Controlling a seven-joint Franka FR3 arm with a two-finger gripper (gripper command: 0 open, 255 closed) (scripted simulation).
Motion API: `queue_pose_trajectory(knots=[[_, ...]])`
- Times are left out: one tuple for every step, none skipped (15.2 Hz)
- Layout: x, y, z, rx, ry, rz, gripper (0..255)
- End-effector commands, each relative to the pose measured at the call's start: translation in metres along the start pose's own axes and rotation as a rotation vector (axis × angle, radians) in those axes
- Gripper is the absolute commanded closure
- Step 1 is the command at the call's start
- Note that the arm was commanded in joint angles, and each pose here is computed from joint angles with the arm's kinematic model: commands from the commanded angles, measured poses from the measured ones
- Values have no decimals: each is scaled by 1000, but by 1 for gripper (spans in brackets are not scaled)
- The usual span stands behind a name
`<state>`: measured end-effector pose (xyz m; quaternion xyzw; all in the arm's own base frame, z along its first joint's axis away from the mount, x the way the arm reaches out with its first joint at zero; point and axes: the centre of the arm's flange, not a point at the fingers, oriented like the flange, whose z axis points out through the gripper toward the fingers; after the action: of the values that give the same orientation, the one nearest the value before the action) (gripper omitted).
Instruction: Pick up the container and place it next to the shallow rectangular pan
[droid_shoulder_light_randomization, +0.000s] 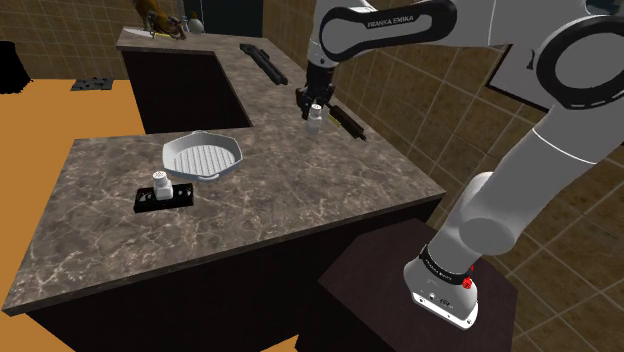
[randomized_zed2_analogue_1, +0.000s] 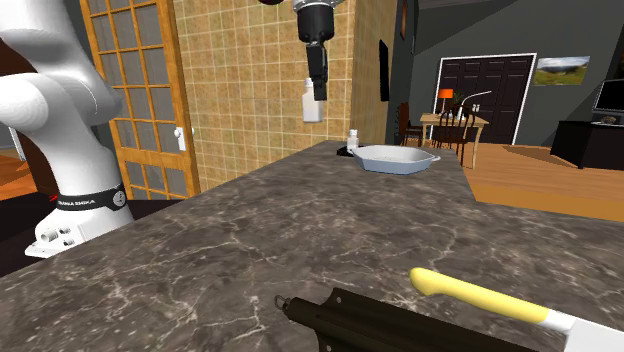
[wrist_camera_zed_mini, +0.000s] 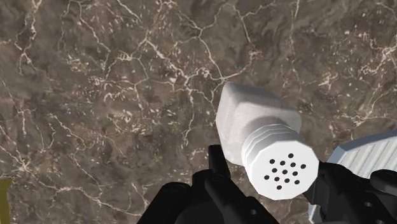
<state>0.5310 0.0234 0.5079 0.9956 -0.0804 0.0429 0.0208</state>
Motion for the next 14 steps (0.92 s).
queue_pose_trajectory(knots=[[0,-24,0,0,0,1,255],[1,-37,0,0,0,1,255],[2,-51,-1,0,0,1,255],[4,-64,-1,0,0,1,255],[5,-77,-2,0,0,1,255],[6,-90,-2,0,0,1,255],[7,-103,-2,0,0,1,255],[8,-116,-3,0,0,1,255],[9,-129,-3,0,0,1,255],[10,-143,-4,0,0,1,255],[11,-156,-4,0,0,1,255],[12,-169,-4,0,0,1,255],[13,-182,-5,0,0,1,255],[14,-195,-5,0,0,1,255]])
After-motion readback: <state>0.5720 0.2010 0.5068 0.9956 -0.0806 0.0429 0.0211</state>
